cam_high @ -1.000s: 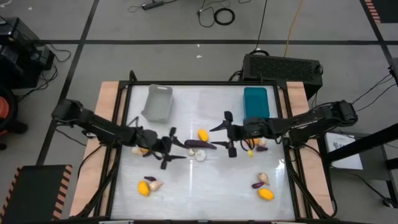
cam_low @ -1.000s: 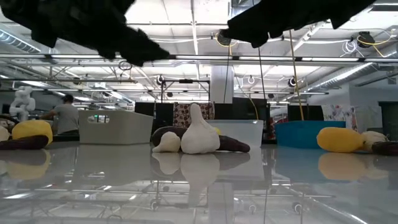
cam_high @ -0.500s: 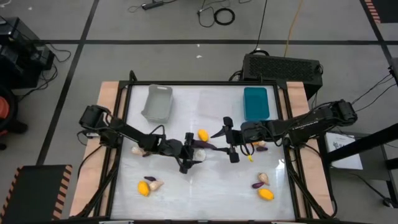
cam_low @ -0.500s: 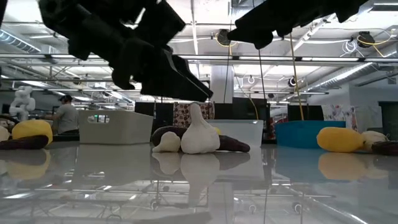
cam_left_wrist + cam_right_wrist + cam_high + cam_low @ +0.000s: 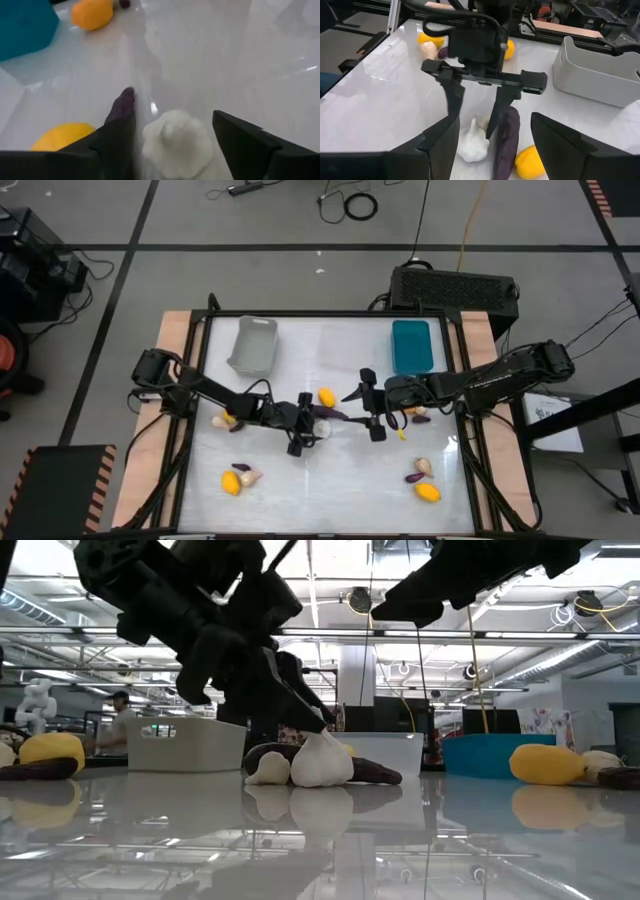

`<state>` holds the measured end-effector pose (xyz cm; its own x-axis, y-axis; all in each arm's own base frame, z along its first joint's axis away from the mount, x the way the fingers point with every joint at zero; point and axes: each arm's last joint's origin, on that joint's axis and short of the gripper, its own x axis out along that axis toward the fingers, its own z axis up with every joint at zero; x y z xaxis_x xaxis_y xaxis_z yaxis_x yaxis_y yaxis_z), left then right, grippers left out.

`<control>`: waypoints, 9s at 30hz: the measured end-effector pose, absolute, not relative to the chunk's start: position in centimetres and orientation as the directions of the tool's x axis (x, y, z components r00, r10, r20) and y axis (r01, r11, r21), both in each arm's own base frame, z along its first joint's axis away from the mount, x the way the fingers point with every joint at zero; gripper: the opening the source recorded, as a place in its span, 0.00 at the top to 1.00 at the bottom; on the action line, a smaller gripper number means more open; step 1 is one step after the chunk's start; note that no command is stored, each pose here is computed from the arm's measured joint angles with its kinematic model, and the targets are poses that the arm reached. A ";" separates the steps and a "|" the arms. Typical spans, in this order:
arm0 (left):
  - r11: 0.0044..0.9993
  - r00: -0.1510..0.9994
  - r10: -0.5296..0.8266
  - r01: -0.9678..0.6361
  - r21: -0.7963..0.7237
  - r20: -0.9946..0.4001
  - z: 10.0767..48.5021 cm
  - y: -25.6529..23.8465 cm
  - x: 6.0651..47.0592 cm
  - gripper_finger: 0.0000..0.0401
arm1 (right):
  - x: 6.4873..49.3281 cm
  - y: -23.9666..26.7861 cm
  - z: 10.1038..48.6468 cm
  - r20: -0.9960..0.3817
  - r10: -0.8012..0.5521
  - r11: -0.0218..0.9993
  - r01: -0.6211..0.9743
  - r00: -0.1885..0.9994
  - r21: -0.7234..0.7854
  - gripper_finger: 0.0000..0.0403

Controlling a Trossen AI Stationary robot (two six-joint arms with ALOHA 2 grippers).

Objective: Sort produce into baskets
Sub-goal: Put the garlic into the gray bin

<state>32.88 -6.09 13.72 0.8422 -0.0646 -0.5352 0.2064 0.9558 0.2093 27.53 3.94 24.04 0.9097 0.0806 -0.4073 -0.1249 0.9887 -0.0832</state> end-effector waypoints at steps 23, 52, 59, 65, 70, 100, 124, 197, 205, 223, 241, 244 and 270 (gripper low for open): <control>0.950 0.855 -0.073 0.216 0.225 -0.514 15.7 -5.7 32.3 0.97 | 27.6 3.3 24.1 -0.404 0.056 0.992 -0.097 0.913 -0.082 0.41; 0.677 0.349 0.709 -0.578 0.455 -0.613 23.5 9.5 19.6 0.96 | 27.7 2.8 24.1 -0.398 0.041 0.993 -0.080 0.917 -0.082 0.41; 0.686 0.344 0.670 -0.626 0.371 -0.658 22.9 11.1 18.8 0.93 | 27.7 2.4 24.1 -0.402 0.029 0.994 -0.069 0.915 -0.084 0.41; 0.686 0.343 0.669 -0.626 0.371 -0.659 22.9 11.2 18.8 0.81 | 27.7 2.2 24.0 -0.415 0.020 0.995 -0.059 0.910 -0.083 0.41; 0.688 0.341 0.670 -0.618 0.380 -0.659 22.9 11.2 18.8 0.65 | 27.7 2.2 24.0 -0.414 0.020 0.995 -0.060 0.910 -0.082 0.41; 0.939 0.900 0.326 -0.343 -0.009 -0.291 26.4 6.1 15.7 0.49 | 17.9 1.9 21.9 -0.943 0.134 0.659 0.684 0.303 0.314 0.43; 0.962 0.937 0.270 -0.273 0.017 -0.219 24.8 5.7 18.2 0.49 | 17.6 -0.8 19.0 -0.998 0.015 0.648 0.761 -0.063 -0.039 0.34; 0.964 0.934 0.266 -0.259 0.062 -0.238 24.7 5.3 18.3 0.49 | 34.6 -4.7 29.2 -0.551 -0.209 0.965 0.262 0.808 0.018 0.67; 0.928 0.871 0.370 -0.361 0.090 -0.323 23.8 5.6 17.9 0.49 | 40.3 -7.8 26.6 -0.198 -0.280 0.959 0.266 0.939 -0.092 0.67; 0.321 0.189 0.910 -0.884 0.340 -0.370 22.1 7.3 14.0 0.49 | 49.0 -13.7 19.3 -0.165 -0.285 0.946 0.304 0.944 0.108 0.67; 0.351 0.188 0.885 -0.870 0.345 -0.427 22.5 7.5 13.4 0.49 | 56.1 -14.5 19.1 -0.353 -0.260 0.962 0.271 0.899 -0.021 0.53; 0.358 0.190 0.883 -0.864 0.353 -0.429 22.5 7.5 13.4 0.49 | 56.0 -14.8 20.2 -0.372 -0.267 0.959 0.285 0.889 -0.006 0.46; 0.731 0.611 0.614 -0.679 0.068 -0.500 23.2 6.7 14.9 0.49 | 43.3 -10.1 32.6 -0.925 -0.105 0.850 0.516 0.365 0.107 0.40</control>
<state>14.92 6.66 23.23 0.6109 0.6135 -0.5004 -0.6785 0.7314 0.0683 43.25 -10.12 32.56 0.3651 -0.1051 -0.9250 0.5162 0.8498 0.1072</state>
